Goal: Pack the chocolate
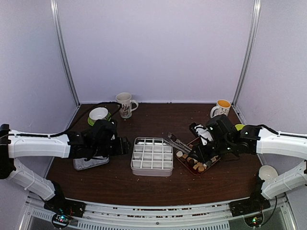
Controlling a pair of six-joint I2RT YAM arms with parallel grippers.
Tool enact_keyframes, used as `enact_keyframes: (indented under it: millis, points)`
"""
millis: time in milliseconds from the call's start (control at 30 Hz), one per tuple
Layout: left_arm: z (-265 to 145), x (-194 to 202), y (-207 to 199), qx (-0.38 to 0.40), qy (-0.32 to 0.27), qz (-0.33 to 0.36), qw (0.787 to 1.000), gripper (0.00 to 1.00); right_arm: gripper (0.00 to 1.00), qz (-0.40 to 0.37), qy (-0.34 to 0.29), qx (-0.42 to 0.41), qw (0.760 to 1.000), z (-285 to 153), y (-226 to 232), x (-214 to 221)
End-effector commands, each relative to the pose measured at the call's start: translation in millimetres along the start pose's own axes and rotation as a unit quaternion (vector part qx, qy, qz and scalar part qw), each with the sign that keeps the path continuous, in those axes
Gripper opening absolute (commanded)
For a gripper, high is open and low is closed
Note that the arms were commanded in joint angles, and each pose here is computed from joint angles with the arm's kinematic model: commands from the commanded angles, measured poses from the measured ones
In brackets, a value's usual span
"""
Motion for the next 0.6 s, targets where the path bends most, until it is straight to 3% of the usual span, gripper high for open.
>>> enact_keyframes:
  millis: [0, 167, 367, 567]
  points:
    - [-5, -8, 0, 0.006, -0.022, -0.005, 1.0, 0.75, 0.36, -0.005, -0.029, 0.016, 0.999, -5, -1, -17]
    - [-6, -9, 1, 0.004, -0.024, -0.004, 1.0, 0.84, 0.45, -0.005, -0.035, 0.016, 0.999, -7, -1, -19]
    - [-8, -11, 4, -0.005, -0.03, -0.004, 1.0, 0.98, 0.46, -0.004, -0.047, 0.025, 0.999, -16, -2, -22]
    - [-10, -11, 13, -0.023, -0.036, -0.015, 0.999, 0.98, 0.44, 0.0, -0.069, 0.043, 0.997, -36, -7, -23]
Point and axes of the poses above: each gripper's point midway between its finger pads, its own z axis out along the fingers, its own y axis along the line the jaws close on, x = y × z, the point moved 6 cm from there along -z, back along the fingers, and after that the axes turned 11 degrees about -z, right-handed, at the moved point
